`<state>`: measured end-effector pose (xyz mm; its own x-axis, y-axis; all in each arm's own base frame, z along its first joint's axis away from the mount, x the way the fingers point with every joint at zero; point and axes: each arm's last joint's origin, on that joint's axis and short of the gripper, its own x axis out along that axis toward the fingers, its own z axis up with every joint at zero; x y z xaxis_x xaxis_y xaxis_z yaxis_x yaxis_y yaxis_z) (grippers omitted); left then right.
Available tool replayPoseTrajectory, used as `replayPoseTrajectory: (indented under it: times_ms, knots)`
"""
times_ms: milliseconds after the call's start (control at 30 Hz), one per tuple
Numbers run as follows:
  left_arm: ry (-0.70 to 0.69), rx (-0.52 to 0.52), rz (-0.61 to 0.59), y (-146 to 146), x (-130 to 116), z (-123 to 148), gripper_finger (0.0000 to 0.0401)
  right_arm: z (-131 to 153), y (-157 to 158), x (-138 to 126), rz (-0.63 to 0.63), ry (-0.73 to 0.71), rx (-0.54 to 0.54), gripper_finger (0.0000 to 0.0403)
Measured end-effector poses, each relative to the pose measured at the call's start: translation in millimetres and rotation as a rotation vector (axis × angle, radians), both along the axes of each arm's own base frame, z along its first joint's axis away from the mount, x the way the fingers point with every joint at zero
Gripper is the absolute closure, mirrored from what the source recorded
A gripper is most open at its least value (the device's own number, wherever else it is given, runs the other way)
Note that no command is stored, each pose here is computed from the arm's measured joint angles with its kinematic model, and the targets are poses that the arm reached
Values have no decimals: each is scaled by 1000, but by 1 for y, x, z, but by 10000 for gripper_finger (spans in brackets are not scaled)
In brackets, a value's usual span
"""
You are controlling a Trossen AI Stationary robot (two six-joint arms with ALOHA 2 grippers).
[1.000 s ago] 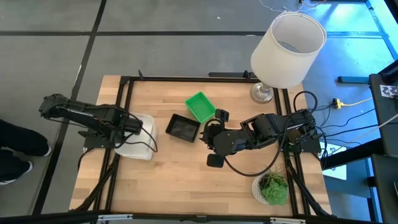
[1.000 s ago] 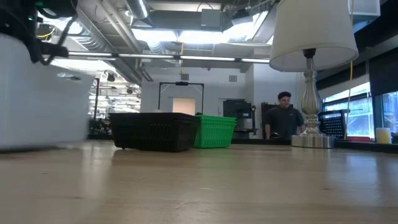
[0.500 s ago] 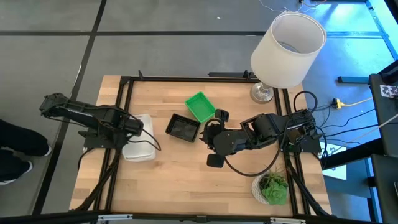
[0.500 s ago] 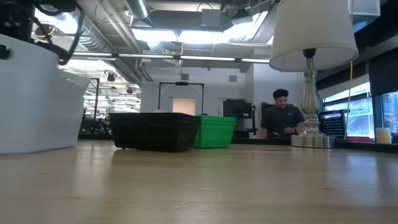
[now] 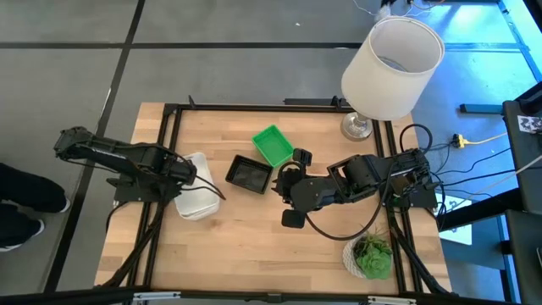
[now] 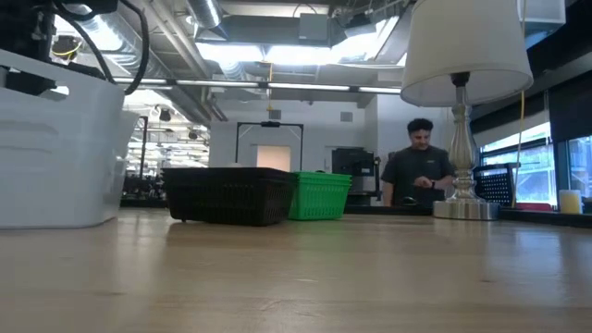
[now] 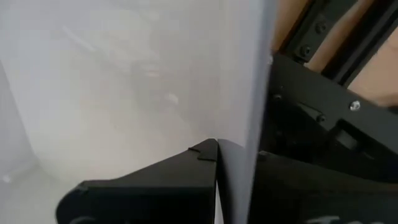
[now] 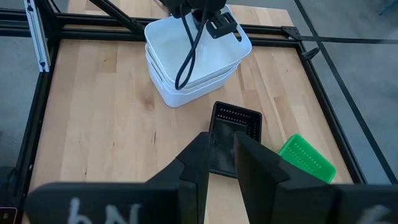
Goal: Stack baskets by color
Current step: Stack the right white bin on the left white bins
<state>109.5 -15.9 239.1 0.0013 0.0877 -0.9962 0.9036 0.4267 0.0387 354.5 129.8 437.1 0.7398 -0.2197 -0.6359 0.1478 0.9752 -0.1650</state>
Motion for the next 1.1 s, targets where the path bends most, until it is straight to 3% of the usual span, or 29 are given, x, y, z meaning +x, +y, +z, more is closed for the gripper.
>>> replayPoseTrajectory:
  times_ms: [300,600,867,1100]
  knots:
    - [-75,-16,138,-1,6,0,398,0,0,0,0,0,0,328]
    - [-159,-41,315,-2,13,1,348,0,0,0,0,0,0,328]
    - [-144,-42,357,-2,11,4,345,0,0,0,2,1,-2,328]
    - [-199,-64,358,-4,11,37,342,0,0,0,3,1,-3,328]
